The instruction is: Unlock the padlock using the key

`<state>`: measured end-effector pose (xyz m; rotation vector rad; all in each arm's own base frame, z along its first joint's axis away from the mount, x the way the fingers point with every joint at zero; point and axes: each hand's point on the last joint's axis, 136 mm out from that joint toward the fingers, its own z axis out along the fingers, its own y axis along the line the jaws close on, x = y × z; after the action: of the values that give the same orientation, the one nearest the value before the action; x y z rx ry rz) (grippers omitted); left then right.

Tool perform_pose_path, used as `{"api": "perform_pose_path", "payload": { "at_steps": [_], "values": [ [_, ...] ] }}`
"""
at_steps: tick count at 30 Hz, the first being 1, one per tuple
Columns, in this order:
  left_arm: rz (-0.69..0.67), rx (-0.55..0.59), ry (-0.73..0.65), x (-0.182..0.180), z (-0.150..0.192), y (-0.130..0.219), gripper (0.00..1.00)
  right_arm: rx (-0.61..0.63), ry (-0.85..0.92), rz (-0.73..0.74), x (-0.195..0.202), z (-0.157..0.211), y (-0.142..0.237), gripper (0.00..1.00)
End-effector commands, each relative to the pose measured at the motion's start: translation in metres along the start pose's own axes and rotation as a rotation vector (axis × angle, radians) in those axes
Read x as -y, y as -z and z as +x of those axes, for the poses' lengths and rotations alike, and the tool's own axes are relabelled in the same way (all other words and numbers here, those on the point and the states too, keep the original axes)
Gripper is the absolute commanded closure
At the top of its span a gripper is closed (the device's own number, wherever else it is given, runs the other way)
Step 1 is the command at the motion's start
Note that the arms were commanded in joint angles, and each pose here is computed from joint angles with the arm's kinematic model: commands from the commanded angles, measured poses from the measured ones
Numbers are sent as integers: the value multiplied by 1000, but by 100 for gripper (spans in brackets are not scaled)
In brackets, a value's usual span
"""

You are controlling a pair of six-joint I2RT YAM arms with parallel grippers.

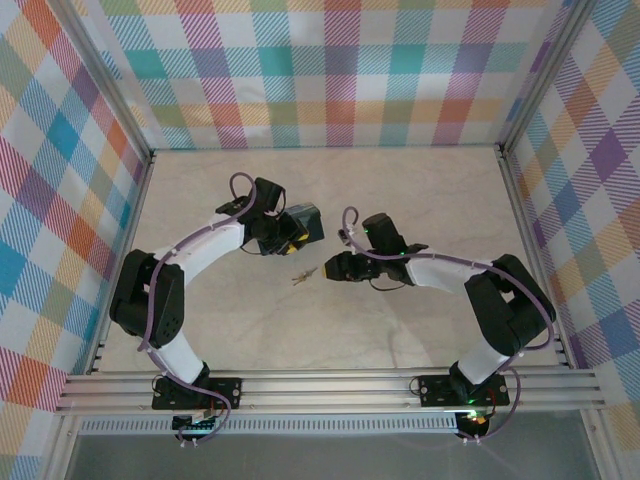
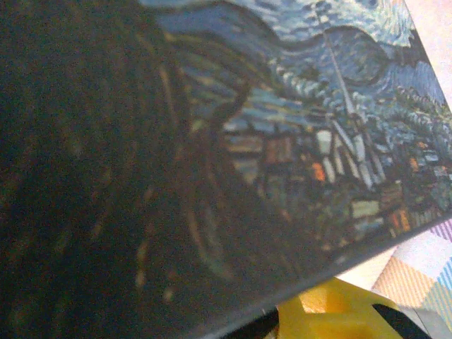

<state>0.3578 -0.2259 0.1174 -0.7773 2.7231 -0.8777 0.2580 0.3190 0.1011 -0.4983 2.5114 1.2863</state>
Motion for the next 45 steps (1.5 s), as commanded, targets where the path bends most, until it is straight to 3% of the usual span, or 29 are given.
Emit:
{"api": "perform_pose_path", "payload": {
  "at_steps": [1,6,14,23,30,38,45],
  "values": [
    [-62,25,-83,-9,-18,2,100,-51,195,53,-2,2,-5,66],
    [-96,12,-84,-28,-26,-13,100,-41,206,165,15,-16,-12,64],
    [-150,19,-73,-51,-40,-40,100,-18,-142,274,36,-22,-44,61],
    [-229,37,-91,-79,-45,-56,99,2,-351,429,47,-12,-71,57],
    [-262,50,-78,-88,-45,-54,65,54,-482,531,67,-9,-77,55],
    [-222,63,-67,-73,-42,-32,47,47,-529,607,74,-11,-83,52],
    [-237,170,-30,-70,-51,7,42,15,-564,733,92,-2,-83,57]
  ]
}}
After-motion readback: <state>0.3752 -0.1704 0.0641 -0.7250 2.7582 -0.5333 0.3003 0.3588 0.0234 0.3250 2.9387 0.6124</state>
